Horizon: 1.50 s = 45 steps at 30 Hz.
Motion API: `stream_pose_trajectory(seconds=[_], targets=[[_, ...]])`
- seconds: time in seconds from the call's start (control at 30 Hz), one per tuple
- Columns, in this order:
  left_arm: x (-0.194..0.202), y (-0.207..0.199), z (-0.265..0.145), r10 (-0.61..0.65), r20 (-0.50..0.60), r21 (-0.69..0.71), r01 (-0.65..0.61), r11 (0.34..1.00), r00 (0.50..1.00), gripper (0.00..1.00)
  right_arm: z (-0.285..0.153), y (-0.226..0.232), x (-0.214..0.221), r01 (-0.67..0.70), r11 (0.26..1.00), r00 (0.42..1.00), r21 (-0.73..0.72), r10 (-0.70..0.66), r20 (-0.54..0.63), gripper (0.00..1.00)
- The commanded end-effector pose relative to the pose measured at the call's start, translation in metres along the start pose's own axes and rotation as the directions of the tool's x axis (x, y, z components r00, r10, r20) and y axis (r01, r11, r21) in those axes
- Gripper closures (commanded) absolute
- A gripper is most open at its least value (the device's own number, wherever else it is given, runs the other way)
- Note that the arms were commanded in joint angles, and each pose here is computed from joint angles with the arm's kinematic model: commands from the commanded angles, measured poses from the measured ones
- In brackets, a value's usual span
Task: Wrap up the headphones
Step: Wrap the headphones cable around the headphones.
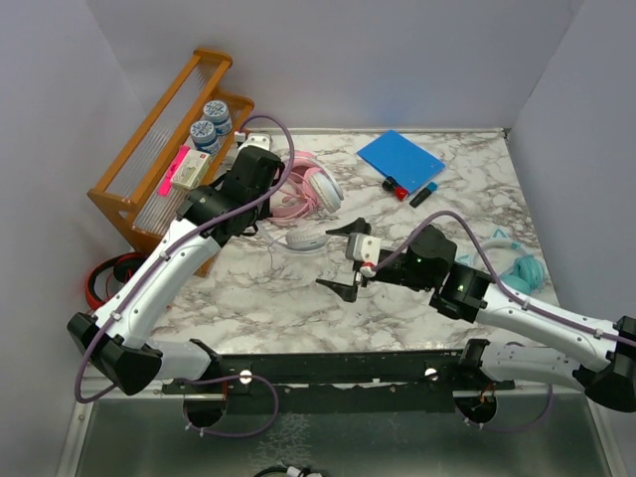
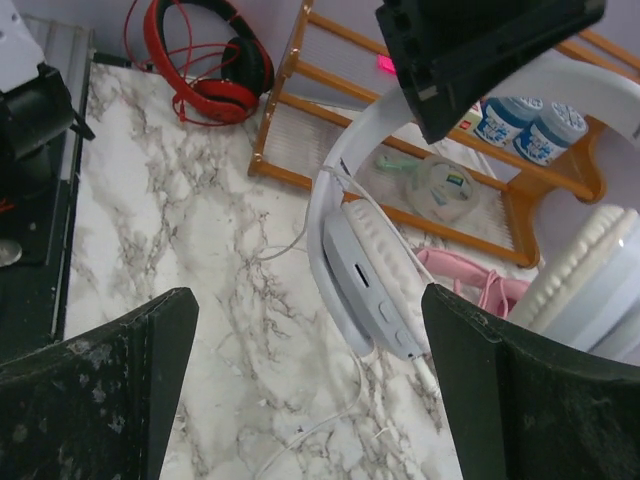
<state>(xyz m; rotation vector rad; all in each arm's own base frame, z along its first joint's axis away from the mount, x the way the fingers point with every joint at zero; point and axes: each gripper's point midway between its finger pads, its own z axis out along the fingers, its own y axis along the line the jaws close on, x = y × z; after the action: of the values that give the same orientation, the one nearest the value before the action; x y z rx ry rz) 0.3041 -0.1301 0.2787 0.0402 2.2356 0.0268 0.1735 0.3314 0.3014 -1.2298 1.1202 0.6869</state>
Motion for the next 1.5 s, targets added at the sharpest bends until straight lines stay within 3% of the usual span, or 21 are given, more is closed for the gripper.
stream_pose_trajectory(seconds=[0.0, 0.33, 0.73, 0.97, 1.33, 1.47], targets=[[-0.014, -0.002, -0.006, 0.033, 0.053, -0.012, -0.033, 0.999, 0.998, 1.00, 0.013, -0.003, 0.001, 0.234, 0.971, 0.972, -0.047, -0.235, -0.025, 0.00], [-0.011, -0.012, -0.008, 0.149, 0.070, -0.054, -0.146, 0.988, 0.986, 1.00, 0.047, 0.000, 0.021, 0.468, 0.868, 0.871, -0.163, -0.485, -0.079, 0.00], [-0.022, -0.019, -0.015, 0.159, 0.094, -0.018, -0.158, 0.987, 0.983, 1.00, 0.055, 0.010, 0.054, 0.501, 0.828, 0.822, -0.251, -0.546, -0.163, 0.02], [-0.024, -0.025, -0.019, 0.172, 0.100, 0.017, -0.174, 0.985, 0.980, 1.00, 0.058, 0.005, 0.063, 0.506, 0.822, 0.800, -0.262, -0.561, -0.212, 0.16], [-0.017, -0.027, -0.022, 0.243, 0.093, 0.036, -0.247, 0.968, 0.965, 1.00, 0.051, 0.011, 0.079, 0.540, 0.761, 0.731, -0.358, -0.636, -0.248, 0.61], [-0.014, -0.027, -0.021, 0.293, 0.089, 0.028, -0.296, 0.955, 0.952, 1.00, 0.045, 0.013, 0.082, 0.529, 0.757, 0.722, -0.384, -0.639, -0.265, 0.64]])
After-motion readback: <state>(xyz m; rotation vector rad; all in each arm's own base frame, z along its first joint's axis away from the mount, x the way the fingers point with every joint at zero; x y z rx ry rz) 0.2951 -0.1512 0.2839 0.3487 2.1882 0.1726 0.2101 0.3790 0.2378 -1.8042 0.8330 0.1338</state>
